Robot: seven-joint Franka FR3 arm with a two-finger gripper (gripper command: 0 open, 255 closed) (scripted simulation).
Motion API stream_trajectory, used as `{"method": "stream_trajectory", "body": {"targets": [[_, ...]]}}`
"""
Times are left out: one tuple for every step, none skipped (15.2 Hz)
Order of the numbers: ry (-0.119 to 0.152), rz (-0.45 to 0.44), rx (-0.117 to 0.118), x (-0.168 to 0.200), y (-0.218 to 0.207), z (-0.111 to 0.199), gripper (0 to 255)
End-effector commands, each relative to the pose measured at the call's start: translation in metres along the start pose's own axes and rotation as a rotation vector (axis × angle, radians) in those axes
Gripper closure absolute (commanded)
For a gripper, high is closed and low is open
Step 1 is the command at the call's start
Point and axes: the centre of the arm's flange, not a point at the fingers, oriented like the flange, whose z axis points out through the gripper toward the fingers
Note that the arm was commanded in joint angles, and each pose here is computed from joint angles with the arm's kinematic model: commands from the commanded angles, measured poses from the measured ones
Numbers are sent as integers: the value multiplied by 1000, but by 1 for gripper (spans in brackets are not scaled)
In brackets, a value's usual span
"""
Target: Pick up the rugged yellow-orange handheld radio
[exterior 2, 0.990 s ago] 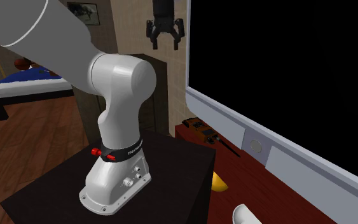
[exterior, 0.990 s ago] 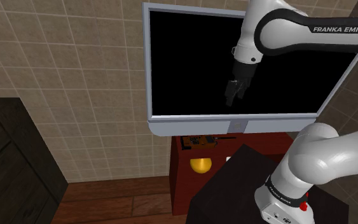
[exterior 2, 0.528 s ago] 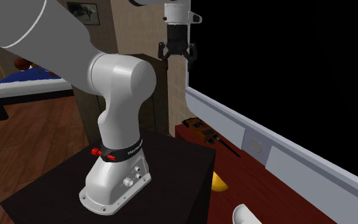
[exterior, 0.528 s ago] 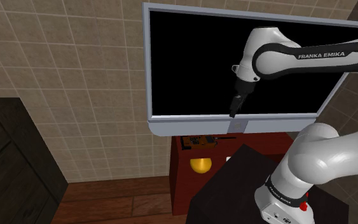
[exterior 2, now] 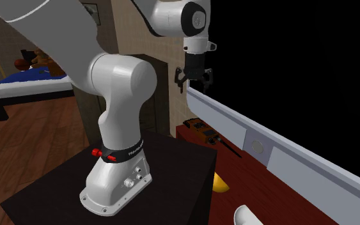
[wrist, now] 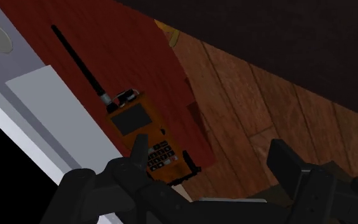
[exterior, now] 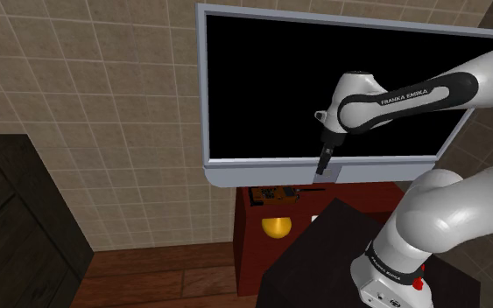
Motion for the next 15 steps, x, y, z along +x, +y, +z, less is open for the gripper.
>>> {"method": "stream_trajectory", "body": {"targets": [[10, -52, 2, -1, 14, 21, 0], [13, -76, 5, -1, 22, 32, 0], [16, -100, 8, -1, 30, 43, 0], [20, -124, 10, -1, 38, 54, 0], [23, -148, 13, 0, 46, 65, 0], [26, -172, 16, 0, 53, 76, 0], [30, -196, 18, 1, 61, 87, 0], [33, -220, 21, 2, 69, 98, 0], [36, -244, 23, 4, 76, 109, 0], [40, -268, 26, 5, 84, 120, 0], [43, -292, 29, 7, 91, 131, 0], [46, -316, 31, 9, 98, 142, 0], [50, -340, 34, 11, 106, 153, 0], [53, -364, 37, 13, 113, 164, 0], [56, -388, 39, 16, 120, 175, 0]]}}
